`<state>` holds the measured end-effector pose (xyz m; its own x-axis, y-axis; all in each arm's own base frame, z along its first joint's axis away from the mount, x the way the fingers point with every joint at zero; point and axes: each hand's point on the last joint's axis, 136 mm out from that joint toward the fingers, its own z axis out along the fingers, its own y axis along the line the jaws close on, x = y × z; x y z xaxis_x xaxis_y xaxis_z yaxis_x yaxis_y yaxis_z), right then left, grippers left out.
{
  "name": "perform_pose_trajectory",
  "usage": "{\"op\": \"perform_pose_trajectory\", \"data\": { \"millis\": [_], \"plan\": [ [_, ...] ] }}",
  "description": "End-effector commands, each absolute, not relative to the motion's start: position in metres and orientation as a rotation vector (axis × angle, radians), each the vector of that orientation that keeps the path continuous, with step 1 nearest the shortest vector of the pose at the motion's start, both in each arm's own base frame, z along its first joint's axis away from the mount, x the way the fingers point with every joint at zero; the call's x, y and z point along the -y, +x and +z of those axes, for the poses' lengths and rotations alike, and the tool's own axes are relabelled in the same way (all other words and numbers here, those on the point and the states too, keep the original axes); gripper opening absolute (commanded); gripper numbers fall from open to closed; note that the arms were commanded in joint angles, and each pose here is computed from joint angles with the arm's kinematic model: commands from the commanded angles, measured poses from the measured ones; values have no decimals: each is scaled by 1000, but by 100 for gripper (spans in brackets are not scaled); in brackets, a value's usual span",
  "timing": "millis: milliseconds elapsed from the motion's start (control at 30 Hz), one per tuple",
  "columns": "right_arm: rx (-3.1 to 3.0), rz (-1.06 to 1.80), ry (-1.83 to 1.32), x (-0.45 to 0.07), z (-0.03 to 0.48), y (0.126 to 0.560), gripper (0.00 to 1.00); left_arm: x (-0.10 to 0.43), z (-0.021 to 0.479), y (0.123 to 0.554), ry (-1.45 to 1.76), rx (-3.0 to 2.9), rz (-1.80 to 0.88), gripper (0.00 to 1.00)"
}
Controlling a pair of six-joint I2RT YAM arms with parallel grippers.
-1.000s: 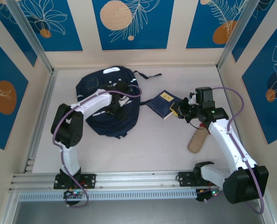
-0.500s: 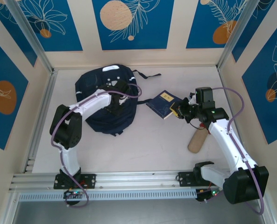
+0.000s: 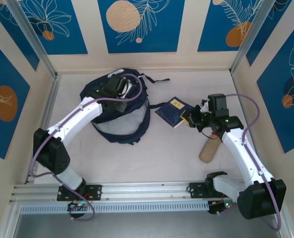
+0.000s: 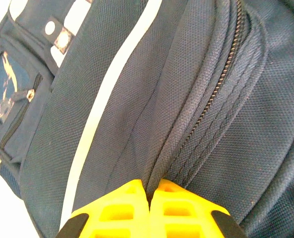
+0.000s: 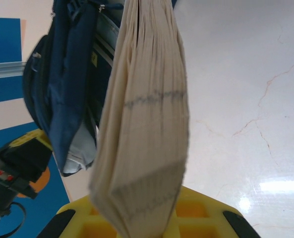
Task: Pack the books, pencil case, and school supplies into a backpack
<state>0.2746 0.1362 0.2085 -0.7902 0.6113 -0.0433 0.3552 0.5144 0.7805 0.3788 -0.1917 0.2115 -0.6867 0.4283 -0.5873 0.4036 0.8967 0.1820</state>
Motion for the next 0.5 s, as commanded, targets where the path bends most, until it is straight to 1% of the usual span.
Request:
{"op": "perform_pose_trajectory", "data": {
  "millis": [0,100,267,467],
  "plan": [
    [-2423,1219,675,-151,221,270,11,217,276,383,481,-2242,-183,0],
    [-2441,1249,606,-165,218,262,11,225,295,385,402,-2211,-260,0],
    [-2457,1306,553,-187,203,247,11,250,318,378,399,-2173,-374,0],
    [-2409,1412,521,-208,205,251,11,267,351,367,396,-2107,-438,0]
  ]
}}
